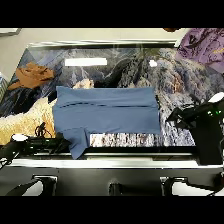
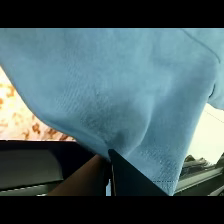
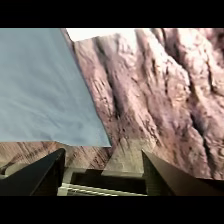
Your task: Fold the clothes and pants, and hang the long-sleeved shirts on hangers.
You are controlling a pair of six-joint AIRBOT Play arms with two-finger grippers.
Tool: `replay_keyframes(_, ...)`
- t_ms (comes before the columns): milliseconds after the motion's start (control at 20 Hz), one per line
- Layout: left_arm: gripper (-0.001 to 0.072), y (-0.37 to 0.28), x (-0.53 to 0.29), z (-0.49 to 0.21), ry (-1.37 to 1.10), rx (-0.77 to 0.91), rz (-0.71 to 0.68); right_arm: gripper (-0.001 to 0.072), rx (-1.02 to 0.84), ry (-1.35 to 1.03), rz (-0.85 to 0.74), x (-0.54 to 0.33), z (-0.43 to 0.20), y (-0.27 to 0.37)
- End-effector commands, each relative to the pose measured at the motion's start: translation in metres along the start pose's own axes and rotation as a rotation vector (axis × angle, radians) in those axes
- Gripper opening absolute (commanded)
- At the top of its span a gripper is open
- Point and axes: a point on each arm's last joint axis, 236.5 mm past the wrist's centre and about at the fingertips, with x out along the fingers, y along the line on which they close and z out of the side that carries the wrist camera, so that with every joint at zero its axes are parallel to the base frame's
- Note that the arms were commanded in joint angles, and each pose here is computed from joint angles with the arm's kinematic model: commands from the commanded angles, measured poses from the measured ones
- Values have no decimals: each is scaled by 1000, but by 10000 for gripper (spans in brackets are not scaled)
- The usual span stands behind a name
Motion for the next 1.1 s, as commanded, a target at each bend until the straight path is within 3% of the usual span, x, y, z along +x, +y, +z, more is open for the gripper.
replay_keyframes(0, 18, -1, 2, -1, 8, -6, -4, 551, 15, 35, 49, 29, -12, -2)
replay_keyframes(200, 18, -2, 2, -6, 27, -5, -9, 550, 49, 17, 144, 53, -18, 8)
replay_keyframes(550, 18, 0, 0, -3, 14, -12, -7, 520, 105, 25, 167, 70, -28, 6)
replay_keyframes(650, 18, 1, -1, -1, 8, -19, -9, 387, 119, 26, 181, 73, -30, 8)
replay_keyframes(800, 18, 1, -3, 2, 1, -26, -12, 80, 139, 22, 211, 76, -30, 13)
replay_keyframes(850, 17, 1, -4, 4, -7, -29, -15, 27, 143, 21, 223, 74, -30, 16)
replay_keyframes(1050, 14, 6, -45, 22, -45, -12, 71, 25, 176, -23, 205, 56, -29, 20)
